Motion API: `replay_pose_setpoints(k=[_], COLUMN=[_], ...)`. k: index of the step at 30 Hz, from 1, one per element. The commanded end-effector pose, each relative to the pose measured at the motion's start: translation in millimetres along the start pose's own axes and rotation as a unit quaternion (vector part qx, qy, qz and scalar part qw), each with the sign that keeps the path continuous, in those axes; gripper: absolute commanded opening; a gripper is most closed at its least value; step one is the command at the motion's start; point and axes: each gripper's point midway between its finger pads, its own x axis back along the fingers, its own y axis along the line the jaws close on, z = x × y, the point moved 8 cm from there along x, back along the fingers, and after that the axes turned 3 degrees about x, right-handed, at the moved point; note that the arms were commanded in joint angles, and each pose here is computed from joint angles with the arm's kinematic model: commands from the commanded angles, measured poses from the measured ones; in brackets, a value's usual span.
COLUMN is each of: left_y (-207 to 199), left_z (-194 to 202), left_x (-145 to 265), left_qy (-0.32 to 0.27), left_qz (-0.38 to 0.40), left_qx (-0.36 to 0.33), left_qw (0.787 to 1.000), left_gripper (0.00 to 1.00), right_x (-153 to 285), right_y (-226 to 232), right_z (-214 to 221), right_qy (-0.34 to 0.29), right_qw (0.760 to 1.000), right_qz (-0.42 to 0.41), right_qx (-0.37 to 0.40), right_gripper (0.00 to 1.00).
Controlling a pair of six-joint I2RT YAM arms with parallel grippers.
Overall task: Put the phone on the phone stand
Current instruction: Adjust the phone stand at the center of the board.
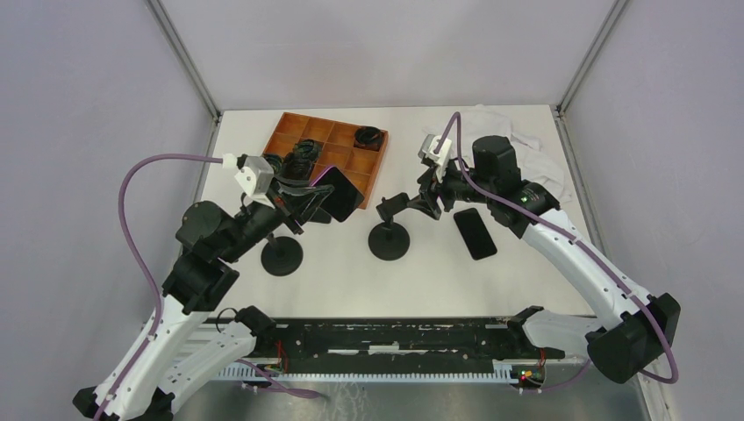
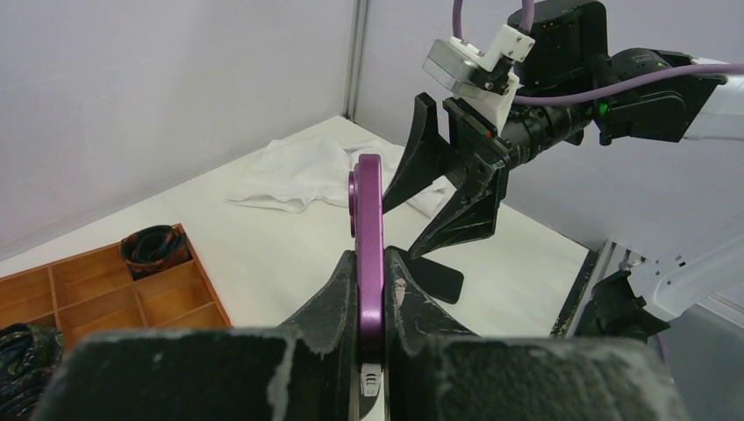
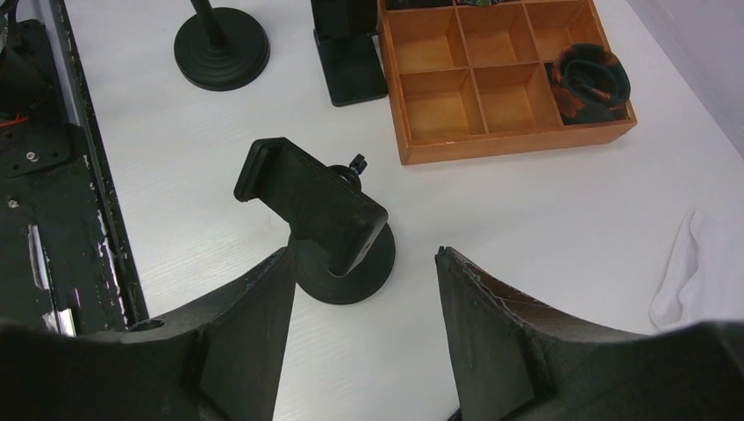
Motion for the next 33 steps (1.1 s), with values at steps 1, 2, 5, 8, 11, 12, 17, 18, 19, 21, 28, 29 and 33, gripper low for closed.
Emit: replay_pose_setpoints(k=[1, 2, 5, 8, 11, 12, 17, 18, 19, 21, 28, 29, 33], left_y=[-7.3, -7.1, -7.1, -7.5, -7.4, -7.4, -8.0, -8.0, -8.1, -7.7, -8.0, -8.2, -7.9], left_z=[-19.6, -19.1, -19.2, -19.6, -19.3, -19.3, -20.0, -20.0, -20.2, -19.9, -20.3, -20.4, -19.7], left_x=[0.0, -0.2, -0.6, -0.6, -0.9, -1.0, -0.5, -0.3, -0.3, -0.7, -1.3, -1.4, -1.0], left_qy=[-0.052, -0.052, -0.052, -0.053, -0.052, -0.053, -0.054, -0.054, -0.055, -0.054, -0.054, -0.054, -0.053], left_qz=[0.023, 0.023, 0.023, 0.024, 0.025, 0.024, 0.026, 0.025, 0.026, 0.025, 0.026, 0.027, 0.026], left_qx=[0.000, 0.000, 0.001, 0.001, 0.002, 0.003, 0.004, 0.004, 0.004, 0.003, 0.004, 0.004, 0.004], left_qw=[0.998, 0.998, 0.998, 0.998, 0.998, 0.998, 0.998, 0.998, 0.998, 0.998, 0.998, 0.998, 0.998], left_gripper=[0.02, 0.02, 0.02, 0.02, 0.02, 0.02, 0.02, 0.02, 0.02, 0.02, 0.02, 0.02, 0.02], right_x=[-0.9, -1.2, -3.5, -6.6, -13.4, -15.7, -22.1, -22.7, -23.2, -23.8, -26.3, -26.8, -28.5], right_y=[-4.6, -4.9, -5.4, -4.6, -1.0, -1.0, -3.7, -4.1, -4.4, -3.7, -2.1, -2.3, -1.7], right_z=[-5.2, -5.0, -4.5, -4.1, -1.5, -0.2, -1.3, -1.8, -1.6, -1.0, 0.9, 1.5, 2.5], right_qy=[-0.012, -0.011, -0.010, -0.009, -0.001, 0.004, 0.014, 0.014, 0.016, 0.016, 0.018, 0.019, 0.021], right_qw=[1.000, 1.000, 1.000, 1.000, 1.000, 1.000, 0.999, 0.999, 0.999, 0.999, 0.999, 0.999, 0.999], right_qz=[0.014, 0.015, 0.014, 0.009, 0.004, 0.007, 0.019, 0.021, 0.023, 0.021, 0.017, 0.016, 0.015], right_qx=[-0.005, -0.007, -0.016, -0.022, -0.024, -0.024, -0.027, -0.027, -0.028, -0.028, -0.031, -0.032, -0.033], right_gripper=[0.65, 0.65, 0.63, 0.62, 0.61, 0.61, 0.57, 0.54, 0.54, 0.51, 0.45, 0.45, 0.41])
